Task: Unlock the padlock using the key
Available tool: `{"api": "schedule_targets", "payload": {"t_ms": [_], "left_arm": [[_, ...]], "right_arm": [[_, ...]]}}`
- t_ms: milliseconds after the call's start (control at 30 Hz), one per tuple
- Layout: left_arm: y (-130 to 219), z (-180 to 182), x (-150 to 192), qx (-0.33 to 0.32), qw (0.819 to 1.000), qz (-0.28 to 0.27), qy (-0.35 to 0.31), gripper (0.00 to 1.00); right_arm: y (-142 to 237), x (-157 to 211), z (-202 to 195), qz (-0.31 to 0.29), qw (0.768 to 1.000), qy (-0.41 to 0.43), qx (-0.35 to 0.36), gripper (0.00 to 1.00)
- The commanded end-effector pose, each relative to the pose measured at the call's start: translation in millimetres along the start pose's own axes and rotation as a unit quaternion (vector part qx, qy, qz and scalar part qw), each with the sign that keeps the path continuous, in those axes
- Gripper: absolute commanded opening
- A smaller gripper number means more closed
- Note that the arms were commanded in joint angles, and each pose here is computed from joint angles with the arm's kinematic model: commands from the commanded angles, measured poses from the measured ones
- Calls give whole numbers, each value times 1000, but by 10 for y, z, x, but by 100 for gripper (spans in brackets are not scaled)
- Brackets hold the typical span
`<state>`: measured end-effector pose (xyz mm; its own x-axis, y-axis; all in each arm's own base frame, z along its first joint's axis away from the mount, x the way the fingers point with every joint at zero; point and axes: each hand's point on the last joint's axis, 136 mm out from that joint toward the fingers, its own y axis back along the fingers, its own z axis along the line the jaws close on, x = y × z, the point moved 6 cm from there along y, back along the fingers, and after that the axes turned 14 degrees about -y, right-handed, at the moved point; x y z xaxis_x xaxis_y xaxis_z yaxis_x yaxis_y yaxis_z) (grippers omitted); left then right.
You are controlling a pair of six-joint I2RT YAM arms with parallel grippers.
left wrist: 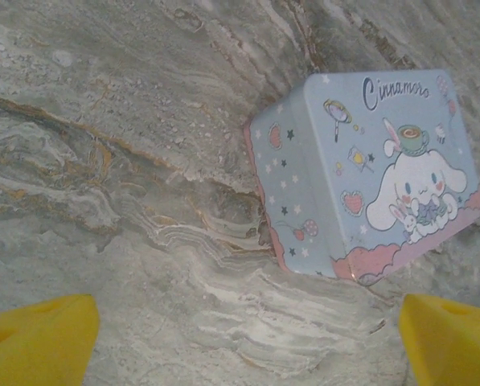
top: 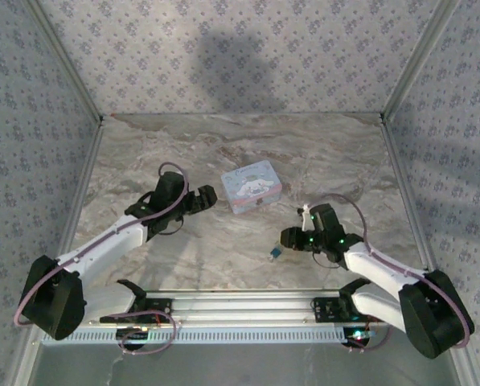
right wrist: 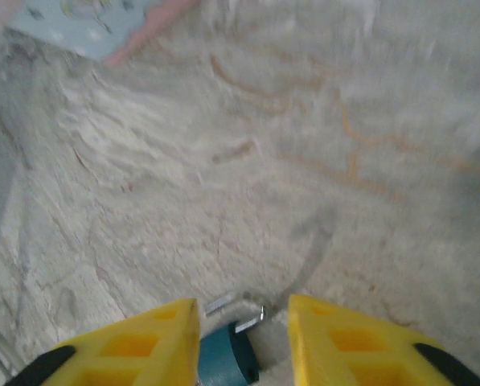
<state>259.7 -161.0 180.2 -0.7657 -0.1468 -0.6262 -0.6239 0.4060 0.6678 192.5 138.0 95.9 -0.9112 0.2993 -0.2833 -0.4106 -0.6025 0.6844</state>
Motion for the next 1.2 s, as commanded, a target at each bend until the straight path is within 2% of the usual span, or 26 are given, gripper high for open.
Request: {"api": "schedule_targets", "payload": {"t_ms": [0,167,267,400,467,567,667,767,867,967,1167], "left_arm": [[77,-81,-150,48,998,-26,10,97],[174,39,-266,88,994,-56,34,98],[255,178,-359,89,993,-77,32,98],[394,461,-495,31,992,-119,13,98],[473,614,-547,-21,989,-144,-5,98],[589,784,-611,-99,974,-195,-64,98],[698,918,-633,-159,950,-250,-98,98],[739,1051,-611,-217,927,-274,-136,98],[697,1216,-561,-275,914,-251,-160,98],[598,1333,-502,-298,912,-222,-176,98],[412,1494,-420,-304,909,-209,-193,98]], "right_arm": [[155,-256,96,-55,998,38,18,41],[364,-584,134,-124,990,63,37,54],[476,-780,111,-165,982,71,55,65],[617,-1031,-8,-227,966,79,91,92],[688,-1144,-124,-256,956,76,118,100],[794,-1297,-313,-294,940,64,159,100],[852,-1393,-512,-303,931,42,200,100],[904,-1489,-600,-318,920,45,224,100],[944,-1551,-659,-351,899,78,249,100],[902,-1582,-749,-382,885,105,244,100],[674,-1702,-837,-393,887,138,200,100]]}}
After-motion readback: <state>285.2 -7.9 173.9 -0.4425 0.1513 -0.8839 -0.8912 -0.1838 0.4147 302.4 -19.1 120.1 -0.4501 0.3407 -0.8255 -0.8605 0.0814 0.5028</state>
